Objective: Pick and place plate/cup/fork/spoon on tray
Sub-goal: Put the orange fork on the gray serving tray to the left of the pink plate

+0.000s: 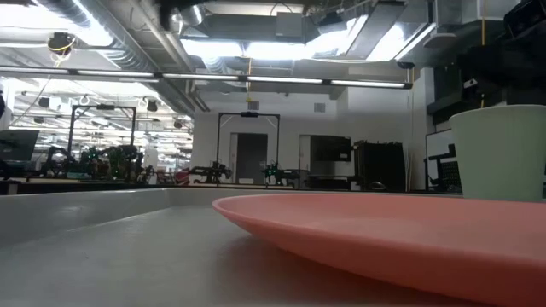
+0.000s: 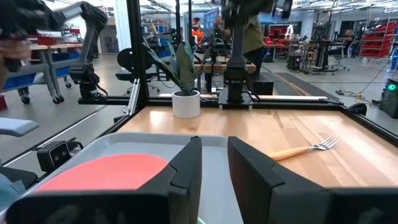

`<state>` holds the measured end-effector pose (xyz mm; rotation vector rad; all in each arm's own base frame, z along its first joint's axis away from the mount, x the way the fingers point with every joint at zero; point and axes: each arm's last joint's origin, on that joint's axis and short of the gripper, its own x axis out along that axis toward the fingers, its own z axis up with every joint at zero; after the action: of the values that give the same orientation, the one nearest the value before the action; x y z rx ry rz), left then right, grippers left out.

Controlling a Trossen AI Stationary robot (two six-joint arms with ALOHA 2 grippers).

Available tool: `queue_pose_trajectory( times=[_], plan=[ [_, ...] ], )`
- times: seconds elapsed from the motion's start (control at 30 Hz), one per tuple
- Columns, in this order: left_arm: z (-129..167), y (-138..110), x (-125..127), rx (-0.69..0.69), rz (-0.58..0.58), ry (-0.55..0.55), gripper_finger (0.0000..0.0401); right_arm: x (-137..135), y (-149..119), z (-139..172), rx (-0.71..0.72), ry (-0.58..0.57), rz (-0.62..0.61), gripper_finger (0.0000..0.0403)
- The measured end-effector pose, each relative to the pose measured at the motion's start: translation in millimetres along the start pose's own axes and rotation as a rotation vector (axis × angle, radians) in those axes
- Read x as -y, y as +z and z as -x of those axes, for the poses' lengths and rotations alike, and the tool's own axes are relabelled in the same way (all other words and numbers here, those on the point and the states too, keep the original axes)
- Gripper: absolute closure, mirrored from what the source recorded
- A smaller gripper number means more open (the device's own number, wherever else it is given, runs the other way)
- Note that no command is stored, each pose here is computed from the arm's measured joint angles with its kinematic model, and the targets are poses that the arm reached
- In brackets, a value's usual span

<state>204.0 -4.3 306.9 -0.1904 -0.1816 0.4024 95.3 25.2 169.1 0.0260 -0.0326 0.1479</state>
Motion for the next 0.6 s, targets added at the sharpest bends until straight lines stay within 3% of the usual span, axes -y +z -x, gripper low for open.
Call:
queue_pose_trajectory(
  times=[0.07,0.17,0.33,0.47,0.6],
  plan=[
    [-21,10,9,-0.018,-0.070,0.019,0.0401,0,0,0,0.000,0.000,0.000,0.0320],
    [-53,5,14,-0.173,-0.077,0.091,0.0401,0,0,0,0.000,0.000,0.000,0.0320],
    [-87,-29,-4,-0.578,-0.029,0.409,0.0401,0,0,0,0.000,0.000,0.000,0.0320],
    [-94,-58,-34,-0.795,0.128,0.758,0.0401,0,0,0,0.000,0.000,0.000,0.0320],
    [-107,-86,-56,-0.826,0.354,0.924,0.0401,0,0,0,0.000,0.000,0.000,0.0320]
  ],
)
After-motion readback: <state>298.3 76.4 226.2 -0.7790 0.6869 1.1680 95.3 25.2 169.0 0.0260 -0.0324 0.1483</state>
